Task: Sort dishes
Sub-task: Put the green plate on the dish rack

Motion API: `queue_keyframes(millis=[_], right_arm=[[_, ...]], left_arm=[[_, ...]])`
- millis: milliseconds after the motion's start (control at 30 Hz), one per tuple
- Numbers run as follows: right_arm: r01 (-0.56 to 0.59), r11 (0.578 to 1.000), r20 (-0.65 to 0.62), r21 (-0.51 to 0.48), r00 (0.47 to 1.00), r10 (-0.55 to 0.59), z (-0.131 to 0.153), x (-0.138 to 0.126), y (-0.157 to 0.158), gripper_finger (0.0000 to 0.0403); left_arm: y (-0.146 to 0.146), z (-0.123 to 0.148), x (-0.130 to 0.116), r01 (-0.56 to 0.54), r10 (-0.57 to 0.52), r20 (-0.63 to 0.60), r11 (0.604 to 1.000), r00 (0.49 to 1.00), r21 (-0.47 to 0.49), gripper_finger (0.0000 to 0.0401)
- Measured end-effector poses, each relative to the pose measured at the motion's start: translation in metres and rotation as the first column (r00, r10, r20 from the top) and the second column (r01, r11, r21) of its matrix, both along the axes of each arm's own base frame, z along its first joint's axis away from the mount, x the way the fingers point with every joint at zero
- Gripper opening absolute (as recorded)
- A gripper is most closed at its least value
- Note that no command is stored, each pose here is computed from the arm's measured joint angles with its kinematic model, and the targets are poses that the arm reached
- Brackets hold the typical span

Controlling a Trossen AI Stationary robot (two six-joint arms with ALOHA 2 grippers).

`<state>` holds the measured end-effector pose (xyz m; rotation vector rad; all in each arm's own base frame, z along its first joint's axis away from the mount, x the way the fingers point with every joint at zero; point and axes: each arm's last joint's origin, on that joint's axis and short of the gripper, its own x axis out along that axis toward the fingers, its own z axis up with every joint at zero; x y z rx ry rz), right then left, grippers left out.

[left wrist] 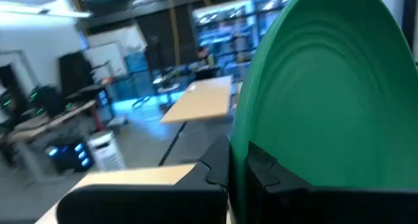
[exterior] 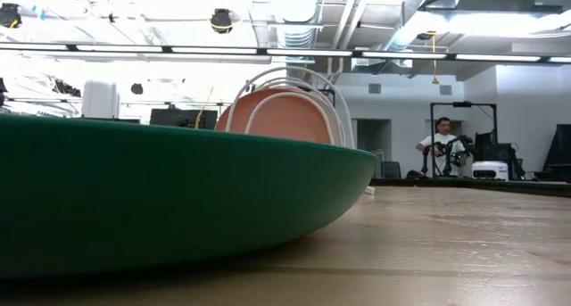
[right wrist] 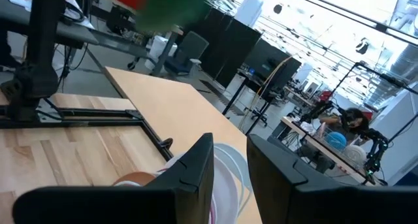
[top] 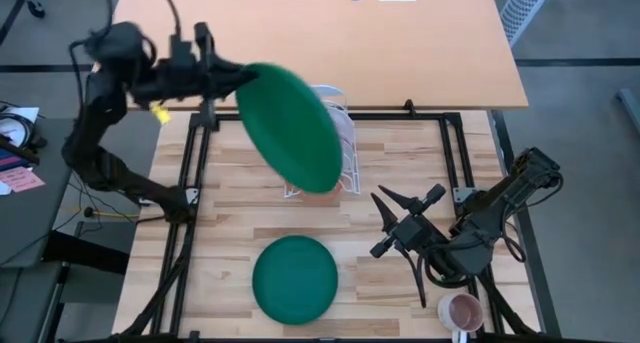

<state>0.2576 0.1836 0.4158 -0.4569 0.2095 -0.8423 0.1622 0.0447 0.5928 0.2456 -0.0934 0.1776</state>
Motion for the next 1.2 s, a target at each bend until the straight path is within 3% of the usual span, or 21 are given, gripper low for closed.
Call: queue_keyframes(millis=[267, 567, 833, 967, 1033, 1200], right_arm=[[0.000, 1.000, 0.004, 0.003, 1.000, 0.000, 0.000, 0.000, 0.000, 0.0098], [0.000, 1.000, 0.001, 0.001, 1.000, 0.000, 0.000, 0.000, 0.000, 0.0098], [-0.014, 1.000, -0.012, -0.010, 1.000, 0.014, -0.002, -0.003, 0.004, 0.0098], [-0.016, 1.000, -0.014, -0.012, 1.000, 0.016, -0.002, -0.003, 0.004, 0.0098], [-0.016, 1.000, -0.012, -0.011, 1.000, 0.016, -0.002, -0.003, 0.004, 0.0098], [-0.012, 1.000, -0.012, -0.010, 1.000, 0.012, -0.002, -0.002, 0.003, 0.0098]], left_arm=[[-0.030, -0.001, -0.001, -0.142, 0.144, -0.032, 0.988, 0.989, 0.062, 0.0000], [-0.074, -0.034, 0.033, -0.276, 0.312, -0.155, 0.937, 0.938, 0.216, 0.0000], [-0.106, -0.078, 0.054, -0.523, 0.627, -0.207, 0.757, 0.751, 0.392, 0.0000], [-0.109, -0.101, 0.057, -0.644, 0.797, -0.208, 0.587, 0.567, 0.491, 0.0000], [-0.108, -0.109, 0.056, -0.679, 0.838, -0.198, 0.531, 0.508, 0.507, 0.0000], [-0.103, -0.127, 0.044, -0.725, 0.863, -0.180, 0.496, 0.471, 0.478, 0.0000]])
